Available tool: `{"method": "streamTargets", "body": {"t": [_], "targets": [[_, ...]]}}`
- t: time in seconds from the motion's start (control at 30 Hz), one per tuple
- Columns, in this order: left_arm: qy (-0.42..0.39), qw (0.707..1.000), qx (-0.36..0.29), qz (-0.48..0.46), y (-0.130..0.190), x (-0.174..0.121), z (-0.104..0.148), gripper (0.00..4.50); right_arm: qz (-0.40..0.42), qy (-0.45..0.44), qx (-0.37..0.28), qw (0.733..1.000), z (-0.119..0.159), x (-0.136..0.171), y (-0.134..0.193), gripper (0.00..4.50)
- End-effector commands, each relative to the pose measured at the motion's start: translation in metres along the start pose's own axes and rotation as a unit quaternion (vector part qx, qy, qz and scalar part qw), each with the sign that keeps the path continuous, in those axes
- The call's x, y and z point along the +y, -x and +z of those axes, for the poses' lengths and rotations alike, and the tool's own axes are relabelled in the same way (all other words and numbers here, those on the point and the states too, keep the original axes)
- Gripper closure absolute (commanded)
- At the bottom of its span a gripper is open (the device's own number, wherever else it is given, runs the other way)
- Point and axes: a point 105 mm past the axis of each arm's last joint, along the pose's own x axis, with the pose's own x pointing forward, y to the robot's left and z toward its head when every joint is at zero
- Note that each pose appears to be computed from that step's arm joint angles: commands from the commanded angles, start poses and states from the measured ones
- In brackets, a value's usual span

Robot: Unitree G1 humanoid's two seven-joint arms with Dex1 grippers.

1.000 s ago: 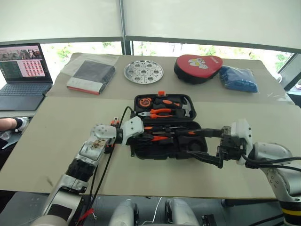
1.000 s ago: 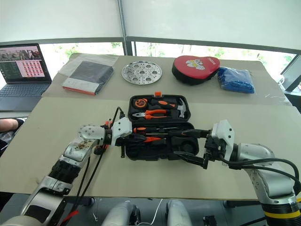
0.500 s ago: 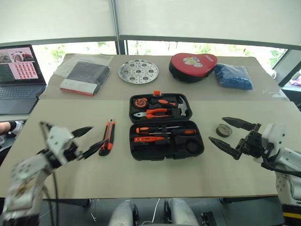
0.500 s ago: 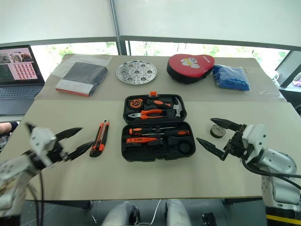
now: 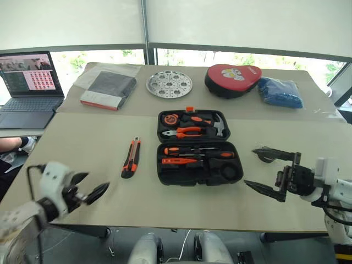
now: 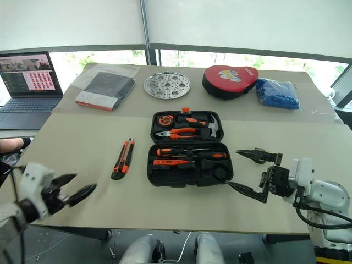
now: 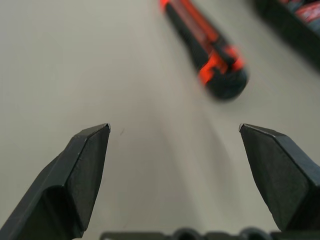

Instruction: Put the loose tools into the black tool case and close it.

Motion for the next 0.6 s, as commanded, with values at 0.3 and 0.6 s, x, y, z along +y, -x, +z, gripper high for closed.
{"method": "streamTargets", "body": {"t": [0.3, 0.6], "targets": [[0.031, 0.993, 0.05, 0.1, -0.081, -0.024, -0.001, 0.04, 0.012, -0.011, -0.051, 0.999, 0.021, 0.0, -0.022, 0.0], [0.057, 0.991, 0.082, 0.092, -0.092, -0.039, -0.027, 2.8, -0.007, -0.014, -0.044, 0.999, 0.014, 0.001, -0.011, 0.0]]}}
